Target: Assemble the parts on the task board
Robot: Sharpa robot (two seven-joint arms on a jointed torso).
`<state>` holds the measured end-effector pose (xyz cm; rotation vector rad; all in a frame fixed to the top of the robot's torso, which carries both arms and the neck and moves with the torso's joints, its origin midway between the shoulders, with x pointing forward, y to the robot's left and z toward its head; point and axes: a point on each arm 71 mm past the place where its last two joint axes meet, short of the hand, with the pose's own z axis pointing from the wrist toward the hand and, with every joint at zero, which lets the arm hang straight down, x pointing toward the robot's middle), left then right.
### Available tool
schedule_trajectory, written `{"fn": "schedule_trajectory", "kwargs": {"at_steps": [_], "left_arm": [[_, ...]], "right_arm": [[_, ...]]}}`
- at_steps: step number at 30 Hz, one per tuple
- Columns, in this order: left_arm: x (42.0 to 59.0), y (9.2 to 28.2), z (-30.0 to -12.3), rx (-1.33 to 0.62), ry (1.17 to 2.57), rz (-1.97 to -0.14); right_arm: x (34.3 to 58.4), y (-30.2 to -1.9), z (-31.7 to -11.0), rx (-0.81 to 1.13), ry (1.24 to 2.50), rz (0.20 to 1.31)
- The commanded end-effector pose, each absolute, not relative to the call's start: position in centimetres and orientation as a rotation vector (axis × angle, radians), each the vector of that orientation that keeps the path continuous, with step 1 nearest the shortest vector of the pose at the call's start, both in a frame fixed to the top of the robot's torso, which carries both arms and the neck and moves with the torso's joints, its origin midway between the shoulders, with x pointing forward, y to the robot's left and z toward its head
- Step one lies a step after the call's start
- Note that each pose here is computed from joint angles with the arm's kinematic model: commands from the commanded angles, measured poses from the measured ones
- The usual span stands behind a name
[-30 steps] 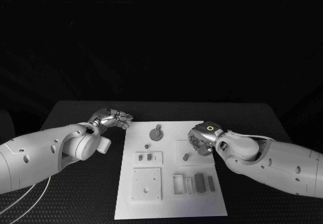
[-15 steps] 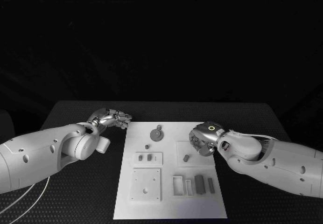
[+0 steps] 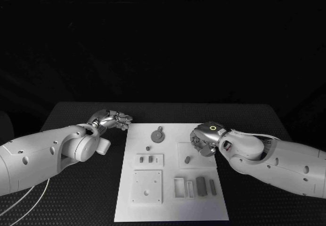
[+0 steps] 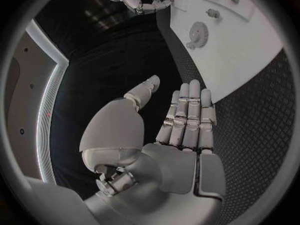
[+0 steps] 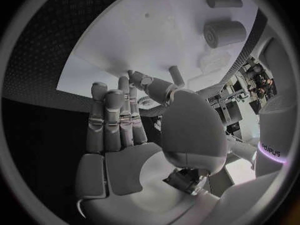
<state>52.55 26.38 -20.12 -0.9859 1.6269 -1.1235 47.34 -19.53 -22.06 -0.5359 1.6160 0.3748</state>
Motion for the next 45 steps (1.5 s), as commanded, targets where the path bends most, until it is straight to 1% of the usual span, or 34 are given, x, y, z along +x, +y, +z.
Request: {"fn": "schedule_trajectory", "kwargs": {"at_steps": [1,6,19,23,25,31,34,41,45], "left_arm": [[52.6,26.2,-20.0,-0.976,1.632,-1.140],[52.6,26.2,-20.0,-0.977,1.632,-1.138],[52.9,26.3,-20.1,-0.979,1.626,-1.129],[53.0,26.3,-20.1,-0.981,1.627,-1.128],[53.0,26.4,-20.1,-0.981,1.627,-1.126],[53.2,26.3,-20.2,-0.983,1.625,-1.123],[53.3,26.1,-20.2,-0.983,1.630,-1.125],[53.4,26.0,-20.2,-0.980,1.624,-1.127],[53.7,25.9,-20.2,-0.981,1.616,-1.121]], "right_arm": [[47.3,-19.4,-22.0,-0.538,1.634,0.389],[47.2,-19.6,-21.6,-0.534,1.651,0.399],[47.7,-19.8,-18.5,-0.506,1.632,0.415],[47.6,-19.7,-18.1,-0.474,1.643,0.443],[47.5,-19.4,-17.9,-0.448,1.637,0.477],[46.7,-17.0,-16.9,-0.415,1.532,0.615],[46.2,-15.6,-16.8,-0.413,1.533,0.669],[44.9,-12.4,-18.0,-0.437,1.558,0.753],[44.1,-10.8,-19.1,-0.478,1.555,0.762]]}}
